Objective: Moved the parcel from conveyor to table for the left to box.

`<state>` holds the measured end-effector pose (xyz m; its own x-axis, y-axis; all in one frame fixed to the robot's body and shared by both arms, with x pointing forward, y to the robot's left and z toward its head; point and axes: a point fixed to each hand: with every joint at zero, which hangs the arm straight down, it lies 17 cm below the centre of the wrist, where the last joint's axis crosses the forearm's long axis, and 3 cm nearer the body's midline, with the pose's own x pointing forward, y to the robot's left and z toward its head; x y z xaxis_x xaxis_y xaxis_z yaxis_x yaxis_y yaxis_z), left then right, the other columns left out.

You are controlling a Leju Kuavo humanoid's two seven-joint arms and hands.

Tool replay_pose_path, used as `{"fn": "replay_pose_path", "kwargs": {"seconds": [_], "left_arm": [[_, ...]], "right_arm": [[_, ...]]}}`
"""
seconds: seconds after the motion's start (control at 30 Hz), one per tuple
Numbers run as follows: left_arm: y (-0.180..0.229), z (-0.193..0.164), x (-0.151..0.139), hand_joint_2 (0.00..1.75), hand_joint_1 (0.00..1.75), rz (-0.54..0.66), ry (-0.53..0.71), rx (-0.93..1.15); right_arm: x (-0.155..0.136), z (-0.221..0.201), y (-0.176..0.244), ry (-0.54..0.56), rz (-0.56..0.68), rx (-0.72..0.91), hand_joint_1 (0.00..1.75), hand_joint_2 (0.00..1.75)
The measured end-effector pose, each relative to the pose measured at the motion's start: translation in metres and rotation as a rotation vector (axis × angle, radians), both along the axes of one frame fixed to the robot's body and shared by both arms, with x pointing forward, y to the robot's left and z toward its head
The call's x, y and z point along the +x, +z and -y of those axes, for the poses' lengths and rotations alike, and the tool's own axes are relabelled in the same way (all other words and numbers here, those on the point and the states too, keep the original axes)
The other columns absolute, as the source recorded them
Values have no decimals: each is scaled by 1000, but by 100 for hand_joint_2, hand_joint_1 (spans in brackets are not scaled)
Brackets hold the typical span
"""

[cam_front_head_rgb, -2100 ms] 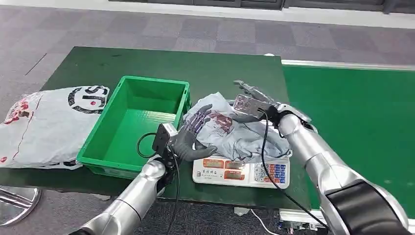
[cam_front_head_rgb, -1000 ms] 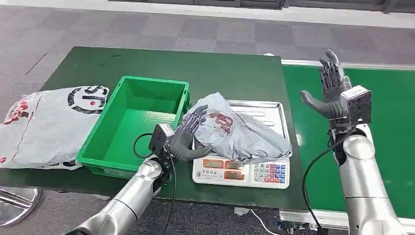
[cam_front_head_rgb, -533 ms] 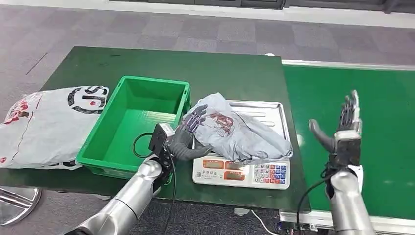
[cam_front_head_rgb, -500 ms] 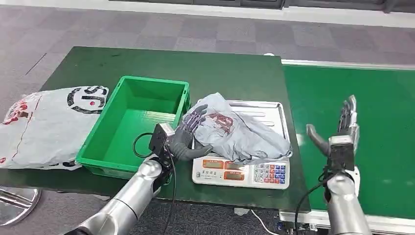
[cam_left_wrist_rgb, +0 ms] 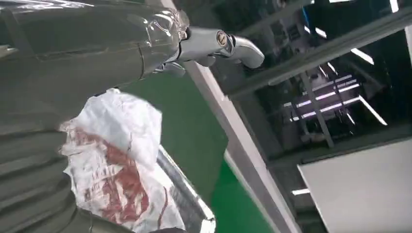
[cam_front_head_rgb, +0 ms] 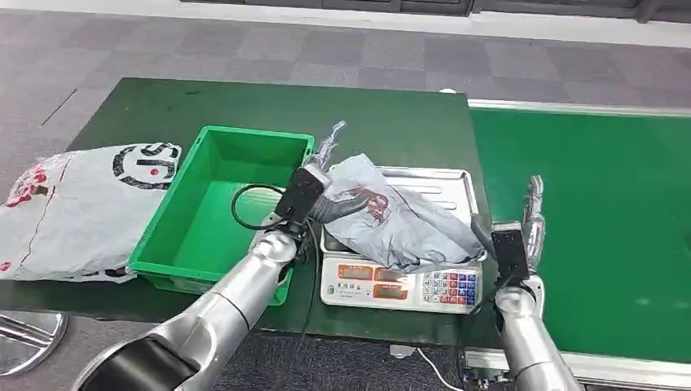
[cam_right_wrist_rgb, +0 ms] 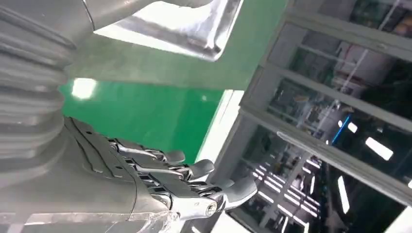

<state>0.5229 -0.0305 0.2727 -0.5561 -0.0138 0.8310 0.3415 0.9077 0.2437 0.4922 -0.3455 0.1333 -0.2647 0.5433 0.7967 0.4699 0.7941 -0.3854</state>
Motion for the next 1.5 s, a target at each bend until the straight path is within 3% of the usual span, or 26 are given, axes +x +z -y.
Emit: {"fn": "replay_pose_path", "kwargs": {"seconds": [0.93, 1.13, 1.17, 1.27, 1.47, 1.5], "left_arm": [[-23, 11, 0, 175, 0, -20, -1, 108], [-65, 34, -2, 175, 0, -25, 8, 477], [-81, 39, -4, 175, 0, -74, -21, 553], [-166, 41, -26, 175, 0, -374, -120, 906], [-183, 40, -42, 175, 21, -377, -216, 1169], [-184, 40, -44, 175, 0, -369, -227, 1194]], "right_arm": [[10, -16, -11, 37, -42, -4, 0, 175], [10, -20, -12, 47, -44, 13, 0, 175], [10, -20, -12, 50, -45, 14, 0, 175], [15, -27, -10, 64, -46, 11, 0, 175], [27, -26, -3, 59, -47, -14, 0, 175], [27, -26, -3, 55, -46, -19, 0, 175]]}}
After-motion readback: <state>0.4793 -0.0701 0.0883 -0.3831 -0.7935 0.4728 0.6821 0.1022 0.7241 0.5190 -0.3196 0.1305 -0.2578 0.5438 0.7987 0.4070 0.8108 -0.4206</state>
